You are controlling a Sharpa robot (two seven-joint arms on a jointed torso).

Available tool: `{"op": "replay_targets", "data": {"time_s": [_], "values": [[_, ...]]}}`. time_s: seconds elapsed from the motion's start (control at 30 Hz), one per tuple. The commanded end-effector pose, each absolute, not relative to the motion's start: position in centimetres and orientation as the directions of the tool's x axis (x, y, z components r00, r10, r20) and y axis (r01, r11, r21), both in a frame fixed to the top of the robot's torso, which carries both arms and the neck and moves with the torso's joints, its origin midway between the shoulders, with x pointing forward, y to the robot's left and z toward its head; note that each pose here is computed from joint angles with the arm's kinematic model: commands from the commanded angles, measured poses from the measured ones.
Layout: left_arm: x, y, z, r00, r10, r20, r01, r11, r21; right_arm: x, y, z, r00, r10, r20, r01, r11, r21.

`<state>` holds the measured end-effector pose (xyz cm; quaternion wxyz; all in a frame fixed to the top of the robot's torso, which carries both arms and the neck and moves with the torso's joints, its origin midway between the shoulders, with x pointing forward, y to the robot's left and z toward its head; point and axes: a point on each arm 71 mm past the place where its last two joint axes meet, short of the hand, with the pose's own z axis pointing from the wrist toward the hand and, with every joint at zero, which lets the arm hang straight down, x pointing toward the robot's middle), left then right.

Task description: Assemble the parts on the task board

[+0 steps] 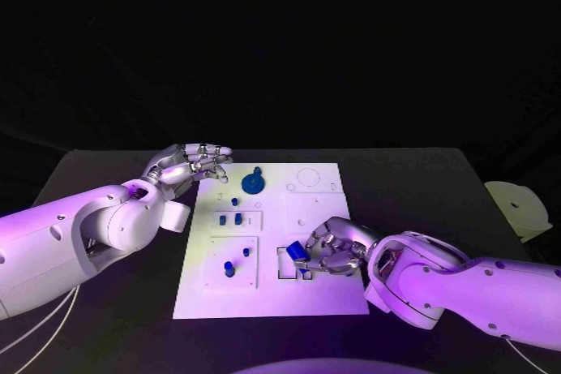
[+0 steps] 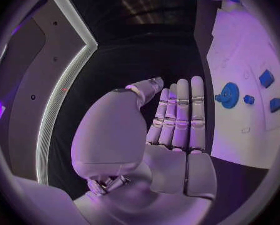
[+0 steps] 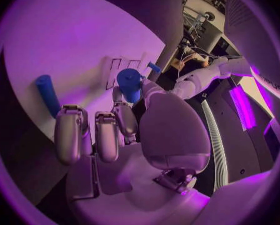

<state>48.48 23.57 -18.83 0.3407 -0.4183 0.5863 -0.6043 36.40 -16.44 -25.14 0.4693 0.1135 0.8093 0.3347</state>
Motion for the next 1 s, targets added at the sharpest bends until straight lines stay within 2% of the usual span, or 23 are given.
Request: {"op": "replay_targets", "data": {"time_s": [0.03,1.0], "values": [[48.4,23.3,-18.8,-0.437,-0.892,0.116,-0.079,-0.09,-0.993,36.2,-15.7,-25.6,-0.592,0.455,-0.665,-0.146,0.75,0.645],[48.3,23.4,-18.8,-0.436,-0.892,0.116,-0.082,-0.089,-0.993,37.0,-14.6,-26.0,-0.558,0.422,-0.715,-0.177,0.781,0.599]]}}
